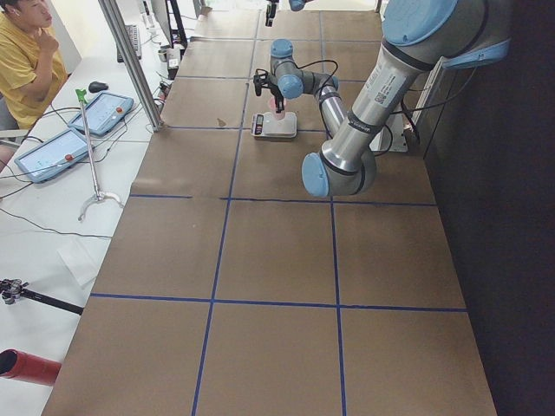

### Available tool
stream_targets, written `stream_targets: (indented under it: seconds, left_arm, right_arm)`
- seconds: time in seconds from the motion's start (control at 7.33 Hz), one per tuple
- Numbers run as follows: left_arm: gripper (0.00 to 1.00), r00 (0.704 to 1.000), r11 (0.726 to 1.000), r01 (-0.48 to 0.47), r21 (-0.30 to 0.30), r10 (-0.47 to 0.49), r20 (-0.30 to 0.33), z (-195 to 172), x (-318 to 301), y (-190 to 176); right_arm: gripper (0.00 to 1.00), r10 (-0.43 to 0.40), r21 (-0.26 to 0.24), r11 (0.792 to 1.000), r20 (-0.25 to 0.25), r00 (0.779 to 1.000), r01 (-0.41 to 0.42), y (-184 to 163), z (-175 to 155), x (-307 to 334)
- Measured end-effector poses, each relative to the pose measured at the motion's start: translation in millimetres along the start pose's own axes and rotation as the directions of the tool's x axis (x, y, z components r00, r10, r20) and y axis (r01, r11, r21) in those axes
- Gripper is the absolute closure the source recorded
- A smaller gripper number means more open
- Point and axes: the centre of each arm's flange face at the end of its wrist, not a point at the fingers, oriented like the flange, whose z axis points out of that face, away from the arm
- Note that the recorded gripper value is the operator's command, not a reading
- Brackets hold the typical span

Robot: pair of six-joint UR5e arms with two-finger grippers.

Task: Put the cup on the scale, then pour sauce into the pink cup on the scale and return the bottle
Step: 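Carry the pink cup onto the scale with the left gripper, then release the cup and raise the left gripper while the right gripper reaches the bottle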

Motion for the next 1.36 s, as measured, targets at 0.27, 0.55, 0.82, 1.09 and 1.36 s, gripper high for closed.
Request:
stream_targets:
  seconds: [0.27, 0.55, 0.82, 1.09, 1.36]
  left_arm:
    - [1.00, 1.000, 1.000, -0.005, 0.005, 0.005, 0.008, 4, 1, 4]
    - [0.74, 1.000, 1.000, -0.011, 0.017, 0.010, 0.016, 8, 0, 2]
    - [0.35, 1.000, 0.999, -0.015, 0.040, 0.015, 0.014, 12, -1, -2]
    - [0.34, 0.999, 0.998, -0.029, 0.052, 0.030, -0.025, 7, 3, -1]
    - [0.34, 0.998, 0.998, -0.037, 0.060, 0.040, -0.055, 0, 6, 0]
  right_arm:
    - [0.00, 0.022, 0.033, 0.999, -0.012, 1.000, -0.021, -7, 15, -36]
    - [0.00, 0.030, 0.041, 0.999, 0.001, 1.000, -0.030, -8, 23, -62]
    - [0.01, 0.055, 0.034, 0.998, 0.022, 0.998, -0.056, -2, 37, -95]
    - [0.00, 0.088, 0.018, 0.996, 0.043, 0.995, -0.089, 25, 39, -127]
    - [0.00, 0.098, -0.015, 0.995, 0.056, 0.994, -0.097, 60, 27, -146]
